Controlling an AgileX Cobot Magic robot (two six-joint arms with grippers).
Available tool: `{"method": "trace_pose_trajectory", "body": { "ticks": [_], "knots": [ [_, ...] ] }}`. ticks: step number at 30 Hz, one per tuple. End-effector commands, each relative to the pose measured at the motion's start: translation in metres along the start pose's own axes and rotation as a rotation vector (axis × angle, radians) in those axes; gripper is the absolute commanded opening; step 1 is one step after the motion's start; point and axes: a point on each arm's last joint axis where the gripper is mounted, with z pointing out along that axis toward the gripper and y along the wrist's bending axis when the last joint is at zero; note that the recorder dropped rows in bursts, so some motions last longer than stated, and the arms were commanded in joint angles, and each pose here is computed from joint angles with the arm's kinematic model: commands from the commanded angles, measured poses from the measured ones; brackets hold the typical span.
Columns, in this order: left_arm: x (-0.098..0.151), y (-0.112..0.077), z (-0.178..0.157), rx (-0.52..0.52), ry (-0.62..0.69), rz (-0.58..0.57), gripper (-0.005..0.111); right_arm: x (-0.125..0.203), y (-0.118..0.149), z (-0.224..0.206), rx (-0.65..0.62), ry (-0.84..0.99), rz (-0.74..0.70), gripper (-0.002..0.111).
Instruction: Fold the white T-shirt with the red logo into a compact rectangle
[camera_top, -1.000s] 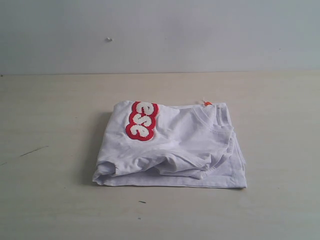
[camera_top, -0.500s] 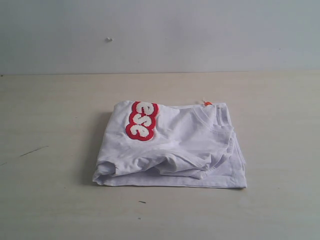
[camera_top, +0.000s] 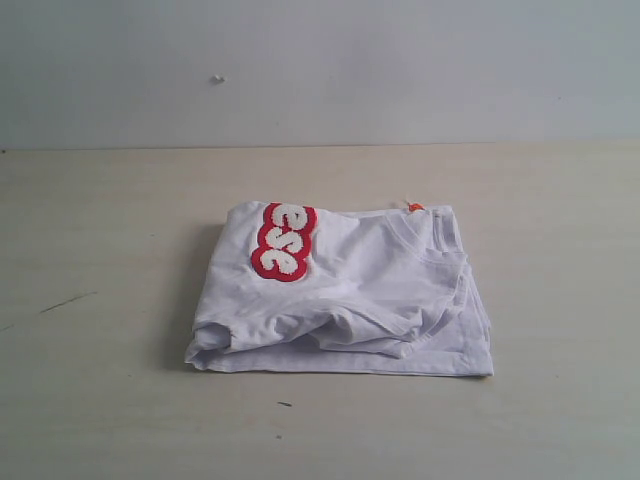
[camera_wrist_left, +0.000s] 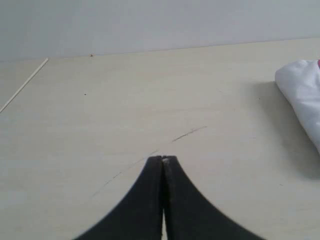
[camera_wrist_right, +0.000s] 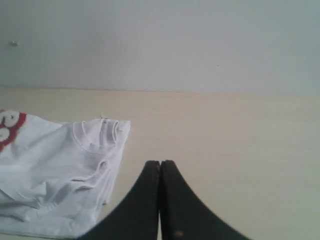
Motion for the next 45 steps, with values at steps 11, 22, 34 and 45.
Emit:
{"method": "trace_pose_trajectory", "body": {
  "ticks": [11,22,34,45],
  "knots": [
    [0.0003,-0.0002,0.0000,0.002,-0.008,-0.005,0.000,0.0013,-0.0012,0.0000,0.014,-0.003,0.236,0.000],
    [0.0003,-0.0002,0.0000,0.002,-0.008,-0.005,0.000,0.0007,-0.0013,0.0000,0.014,-0.009,0.236,0.000],
    [0.0003,-0.0002,0.0000,0.002,-0.008,-0.005,0.000,0.0001,-0.0049,-0.0001,0.055,-0.010,-0.133,0.000],
    [0.0003,-0.0002,0.0000,0.002,-0.008,-0.005,0.000,0.0007,-0.0030,0.0000,0.035,-0.005,-0.118,0.000]
  ]
}}
